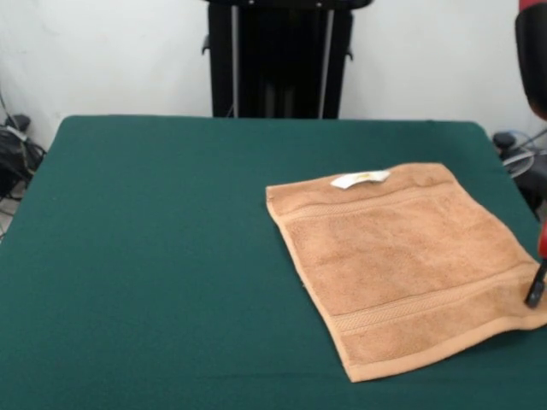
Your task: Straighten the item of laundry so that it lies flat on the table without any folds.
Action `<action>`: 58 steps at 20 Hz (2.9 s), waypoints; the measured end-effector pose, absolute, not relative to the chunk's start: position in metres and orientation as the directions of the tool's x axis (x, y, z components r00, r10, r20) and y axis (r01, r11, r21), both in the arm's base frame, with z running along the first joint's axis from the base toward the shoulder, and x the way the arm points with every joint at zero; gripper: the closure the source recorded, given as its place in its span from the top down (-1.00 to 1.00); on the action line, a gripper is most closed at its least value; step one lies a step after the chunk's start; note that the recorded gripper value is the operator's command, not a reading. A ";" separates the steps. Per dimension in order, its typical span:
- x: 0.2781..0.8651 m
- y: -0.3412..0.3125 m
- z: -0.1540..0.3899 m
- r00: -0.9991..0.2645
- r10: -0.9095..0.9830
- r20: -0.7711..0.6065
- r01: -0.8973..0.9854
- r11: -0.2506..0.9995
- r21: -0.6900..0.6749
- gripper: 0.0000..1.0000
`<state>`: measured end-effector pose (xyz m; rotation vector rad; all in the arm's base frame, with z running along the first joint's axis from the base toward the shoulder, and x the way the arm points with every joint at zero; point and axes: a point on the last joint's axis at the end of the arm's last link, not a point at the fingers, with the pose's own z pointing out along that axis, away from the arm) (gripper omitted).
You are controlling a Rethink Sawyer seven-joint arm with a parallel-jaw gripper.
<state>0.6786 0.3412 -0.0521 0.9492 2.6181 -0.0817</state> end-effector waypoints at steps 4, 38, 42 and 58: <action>0.679 0.341 -0.050 -0.719 0.598 -0.354 0.620 0.782 0.061 1.00; 0.625 0.285 0.030 -0.796 0.478 -0.372 0.554 0.823 -0.126 1.00; 0.613 0.259 0.037 -0.800 0.474 -0.367 0.556 0.815 -0.161 1.00; 0.562 0.154 0.039 -0.836 0.458 -0.300 0.538 0.790 -0.293 1.00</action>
